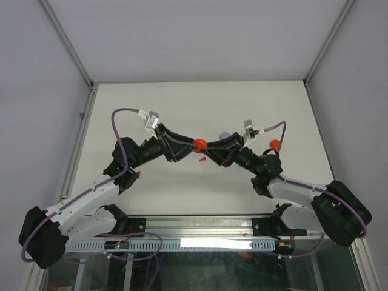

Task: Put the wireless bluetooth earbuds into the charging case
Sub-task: Pick up the charging case at the center of the board, then open the charging case.

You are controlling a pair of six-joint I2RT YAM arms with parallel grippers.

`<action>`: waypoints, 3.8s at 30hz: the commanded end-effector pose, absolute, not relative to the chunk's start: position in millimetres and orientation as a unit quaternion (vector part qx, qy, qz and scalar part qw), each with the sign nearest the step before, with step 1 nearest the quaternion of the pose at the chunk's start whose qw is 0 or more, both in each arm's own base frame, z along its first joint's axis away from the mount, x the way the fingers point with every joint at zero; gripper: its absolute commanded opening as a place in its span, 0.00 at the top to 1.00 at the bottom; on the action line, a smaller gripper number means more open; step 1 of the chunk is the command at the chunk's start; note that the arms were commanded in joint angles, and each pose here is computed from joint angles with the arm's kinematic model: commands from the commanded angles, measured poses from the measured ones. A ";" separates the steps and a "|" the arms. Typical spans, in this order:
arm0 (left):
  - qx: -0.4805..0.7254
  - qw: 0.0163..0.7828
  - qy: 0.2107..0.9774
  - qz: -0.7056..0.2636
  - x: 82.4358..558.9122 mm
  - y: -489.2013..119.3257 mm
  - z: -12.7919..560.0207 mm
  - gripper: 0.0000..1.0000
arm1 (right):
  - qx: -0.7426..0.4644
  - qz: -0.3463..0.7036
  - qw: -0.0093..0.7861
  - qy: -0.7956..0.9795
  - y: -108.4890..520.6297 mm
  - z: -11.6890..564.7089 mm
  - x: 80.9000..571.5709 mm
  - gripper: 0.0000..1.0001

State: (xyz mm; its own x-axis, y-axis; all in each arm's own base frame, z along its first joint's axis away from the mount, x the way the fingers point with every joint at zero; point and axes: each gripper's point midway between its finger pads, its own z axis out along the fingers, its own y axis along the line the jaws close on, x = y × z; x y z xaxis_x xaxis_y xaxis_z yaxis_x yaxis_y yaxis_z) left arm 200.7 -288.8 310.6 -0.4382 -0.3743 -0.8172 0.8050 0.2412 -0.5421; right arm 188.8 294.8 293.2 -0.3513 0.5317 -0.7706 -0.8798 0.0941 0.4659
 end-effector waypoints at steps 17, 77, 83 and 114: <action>0.226 0.517 0.592 -0.576 194.8 -287.1 322.6 0.91 | -0.210 0.646 0.559 0.475 294.1 317.0 181.3 0.76; 0.361 0.484 0.616 -0.505 181.7 -288.3 315.5 0.39 | -0.378 0.610 0.530 0.452 307.1 293.4 161.2 1.00; 0.362 0.473 0.616 -0.515 182.5 -293.4 312.4 0.36 | -0.362 0.616 0.539 0.447 305.9 295.5 163.3 1.00; 0.245 0.522 0.657 -0.486 222.4 -284.9 321.3 0.37 | -0.374 0.613 0.542 0.437 300.6 292.5 154.1 1.00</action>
